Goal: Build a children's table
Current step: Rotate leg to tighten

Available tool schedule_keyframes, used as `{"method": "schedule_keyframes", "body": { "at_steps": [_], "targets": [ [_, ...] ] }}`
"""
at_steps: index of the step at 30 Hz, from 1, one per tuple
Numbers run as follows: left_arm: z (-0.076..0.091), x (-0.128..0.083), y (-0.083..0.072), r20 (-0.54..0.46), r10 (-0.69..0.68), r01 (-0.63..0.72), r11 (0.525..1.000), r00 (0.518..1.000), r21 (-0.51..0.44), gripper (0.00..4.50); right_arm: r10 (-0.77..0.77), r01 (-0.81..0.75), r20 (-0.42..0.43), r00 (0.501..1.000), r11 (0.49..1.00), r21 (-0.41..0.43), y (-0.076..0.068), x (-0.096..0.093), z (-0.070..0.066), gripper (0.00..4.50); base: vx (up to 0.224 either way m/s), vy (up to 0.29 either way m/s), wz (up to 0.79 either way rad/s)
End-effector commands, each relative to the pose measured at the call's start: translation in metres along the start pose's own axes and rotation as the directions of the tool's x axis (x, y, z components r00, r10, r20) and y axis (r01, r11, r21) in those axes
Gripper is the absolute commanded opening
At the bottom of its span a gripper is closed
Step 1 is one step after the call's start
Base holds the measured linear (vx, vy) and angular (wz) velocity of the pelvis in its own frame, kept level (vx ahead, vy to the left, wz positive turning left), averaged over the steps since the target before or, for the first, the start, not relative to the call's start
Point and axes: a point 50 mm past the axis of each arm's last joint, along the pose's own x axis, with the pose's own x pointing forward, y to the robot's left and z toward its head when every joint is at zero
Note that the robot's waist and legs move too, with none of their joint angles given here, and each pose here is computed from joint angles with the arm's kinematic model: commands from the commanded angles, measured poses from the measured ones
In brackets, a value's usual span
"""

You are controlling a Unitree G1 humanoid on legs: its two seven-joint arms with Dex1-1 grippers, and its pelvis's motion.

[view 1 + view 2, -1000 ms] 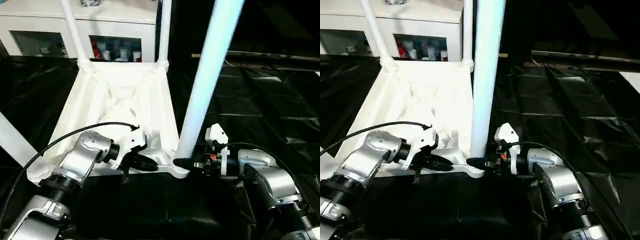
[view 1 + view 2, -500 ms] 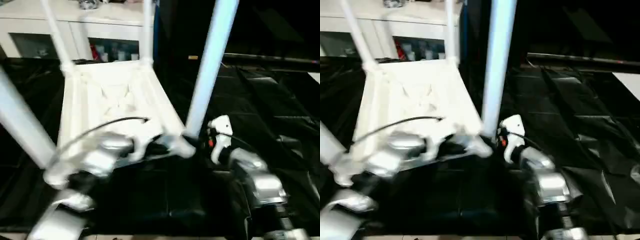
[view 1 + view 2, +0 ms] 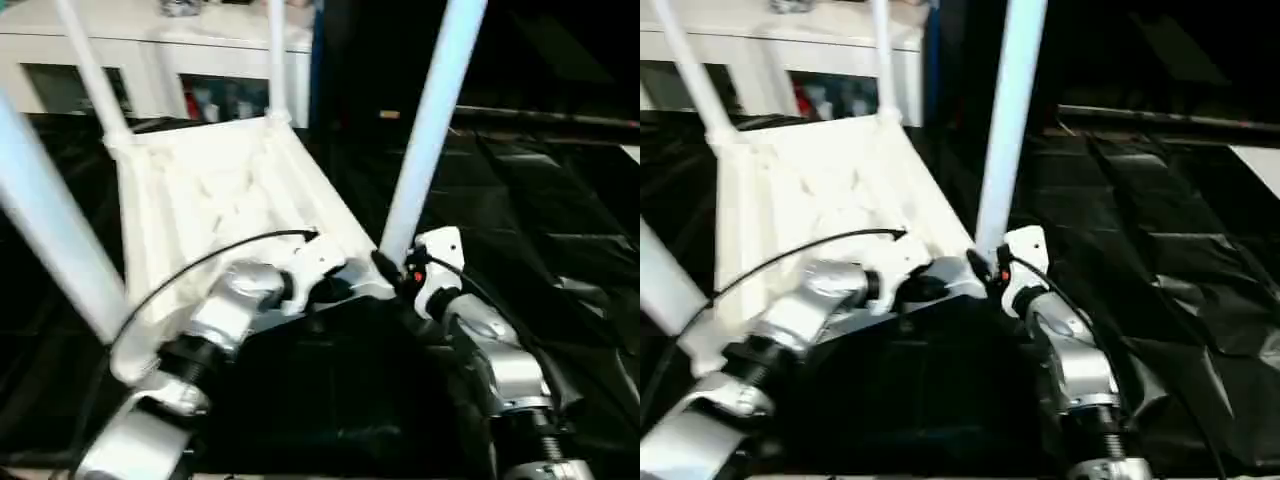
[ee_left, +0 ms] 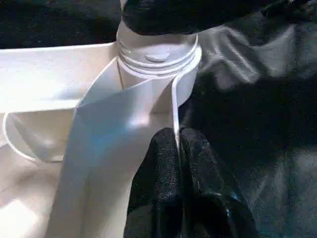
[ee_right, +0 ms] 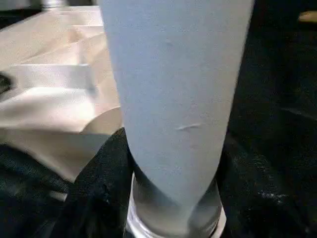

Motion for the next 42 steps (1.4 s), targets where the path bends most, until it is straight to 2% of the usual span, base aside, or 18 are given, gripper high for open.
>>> {"method": "schedule_keyframes", "body": {
  "at_steps": [1,4,10,11,14,17,24,29,31,34,35,36,38,40,42],
  "targets": [
    [-0.018,0.002,-0.019,-0.052,-0.168,0.168,0.986,0.984,0.006,0.00,0.235,-0.235,-0.035,0.971,0.972,-0.006,0.022,0.003,0.001,2.87,0.000,0.000,0.00],
    [-0.022,-0.008,-0.022,-0.042,-0.227,0.228,0.973,0.973,0.022,0.00,0.294,-0.296,-0.061,0.954,0.955,-0.030,0.018,-0.003,0.004,3.00,0.000,0.000,0.00],
    [-0.030,-0.034,-0.027,-0.025,-0.359,0.359,0.933,0.933,-0.023,0.00,0.472,-0.481,-0.129,0.872,0.875,-0.049,0.010,-0.024,0.013,3.00,0.000,0.000,0.00],
    [-0.030,-0.034,-0.027,-0.025,-0.359,0.359,0.933,0.933,-0.023,0.00,0.472,-0.481,-0.129,0.872,0.875,-0.049,0.010,-0.024,0.013,3.00,0.000,0.000,0.00],
    [-0.032,-0.040,-0.030,-0.010,-0.411,0.410,0.910,0.912,-0.057,0.00,0.545,-0.557,-0.174,0.820,0.830,-0.026,0.011,-0.031,0.013,3.00,0.000,0.000,0.00],
    [-0.033,-0.042,-0.031,-0.009,-0.414,0.413,0.909,0.910,-0.058,0.00,0.571,-0.585,-0.201,0.796,0.811,-0.018,0.012,-0.034,0.010,3.00,0.000,0.000,0.00],
    [-0.034,-0.048,-0.030,-0.003,-0.402,0.401,0.914,0.916,-0.058,0.00,0.600,-0.613,-0.219,0.770,0.790,0.006,0.015,-0.034,0.007,2.40,0.000,0.000,0.00],
    [-0.034,-0.050,-0.029,-0.003,-0.395,0.394,0.917,0.919,-0.064,0.00,0.608,-0.620,-0.225,0.762,0.784,0.018,0.017,-0.034,0.004,2.20,0.000,0.000,0.00],
    [-0.034,-0.050,-0.028,0.000,-0.376,0.375,0.925,0.927,-0.068,0.00,0.573,-0.583,-0.213,0.792,0.812,0.016,0.016,-0.031,0.000,2.19,0.000,0.000,0.00],
    [-0.033,-0.050,-0.028,0.003,-0.365,0.364,0.929,0.931,-0.070,0.00,0.552,-0.562,-0.206,0.808,0.827,0.012,0.015,-0.030,-0.001,2.15,0.000,0.000,0.00],
    [-0.031,-0.044,-0.024,0.016,-0.301,0.301,0.951,0.954,-0.070,0.00,0.445,-0.449,-0.178,0.878,0.893,0.017,0.010,-0.024,-0.005,2.14,0.000,0.000,0.00],
    [-0.030,-0.040,-0.022,0.017,-0.263,0.264,0.962,0.965,-0.066,0.00,0.388,-0.391,-0.171,0.906,0.920,0.017,0.007,-0.021,-0.007,2.13,0.000,0.000,0.00],
    [-0.030,-0.039,-0.022,0.017,-0.254,0.255,0.965,0.967,-0.065,0.00,0.375,-0.377,-0.169,0.912,0.926,0.018,0.006,-0.021,-0.008,2.12,0.000,0.000,0.00],
    [-0.026,-0.026,-0.016,0.014,-0.146,0.147,0.986,0.989,-0.073,0.00,0.225,-0.223,-0.155,0.962,0.974,0.028,0.002,-0.013,-0.013,2.10,0.000,0.000,0.00],
    [-0.022,-0.014,-0.011,0.012,-0.060,0.061,0.995,0.998,-0.084,0.00,0.110,-0.104,-0.143,0.984,0.993,0.047,0.002,-0.007,-0.016,2.08,0.000,0.000,0.00]
  ]
}}
